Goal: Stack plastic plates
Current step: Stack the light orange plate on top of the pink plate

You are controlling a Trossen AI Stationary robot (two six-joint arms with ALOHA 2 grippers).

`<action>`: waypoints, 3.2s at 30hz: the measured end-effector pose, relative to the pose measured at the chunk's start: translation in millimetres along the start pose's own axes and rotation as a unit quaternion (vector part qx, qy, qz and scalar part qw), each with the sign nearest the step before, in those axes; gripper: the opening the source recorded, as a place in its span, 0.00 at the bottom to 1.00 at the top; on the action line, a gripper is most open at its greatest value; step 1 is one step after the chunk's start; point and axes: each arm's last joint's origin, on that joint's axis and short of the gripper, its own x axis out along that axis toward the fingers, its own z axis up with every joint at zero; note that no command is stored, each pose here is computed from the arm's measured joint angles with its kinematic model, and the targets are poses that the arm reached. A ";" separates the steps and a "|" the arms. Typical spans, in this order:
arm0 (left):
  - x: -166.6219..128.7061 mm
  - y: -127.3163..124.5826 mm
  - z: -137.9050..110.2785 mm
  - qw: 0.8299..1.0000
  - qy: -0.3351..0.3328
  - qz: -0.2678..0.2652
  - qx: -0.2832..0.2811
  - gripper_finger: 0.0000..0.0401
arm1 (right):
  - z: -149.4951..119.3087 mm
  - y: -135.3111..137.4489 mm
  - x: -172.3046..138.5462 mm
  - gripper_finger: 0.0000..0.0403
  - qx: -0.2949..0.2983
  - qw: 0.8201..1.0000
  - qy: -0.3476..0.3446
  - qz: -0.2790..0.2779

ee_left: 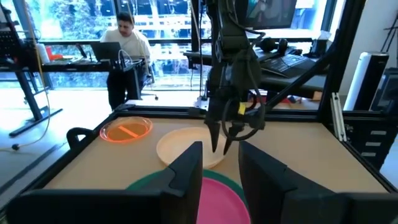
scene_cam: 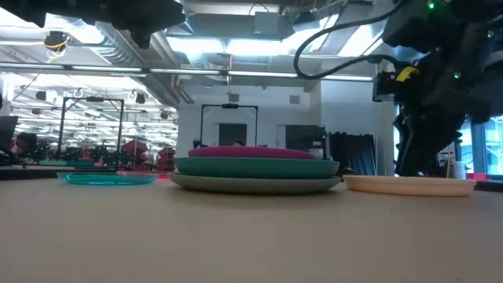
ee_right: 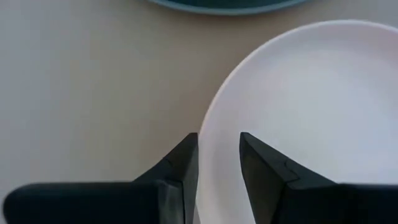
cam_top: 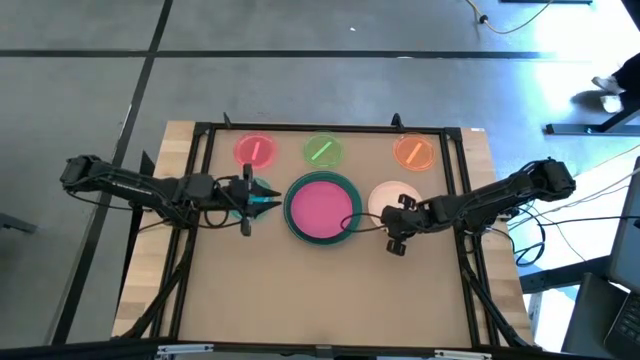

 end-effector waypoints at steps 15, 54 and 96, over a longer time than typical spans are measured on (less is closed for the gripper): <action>0.5 0.3 -1.4 1.000 0.005 0.007 -0.001 0.24 | -17.5 -5.5 13.5 0.26 0.003 1.000 -0.005 -0.003; 0.3 2.2 -5.7 0.999 0.026 0.037 0.006 0.24 | 75.2 19.4 -51.2 0.01 -0.111 0.978 -0.175 -0.025; 0.3 2.2 -5.7 0.999 0.026 0.037 0.006 0.24 | 99.6 56.7 55.2 0.01 -0.220 0.946 -0.237 0.011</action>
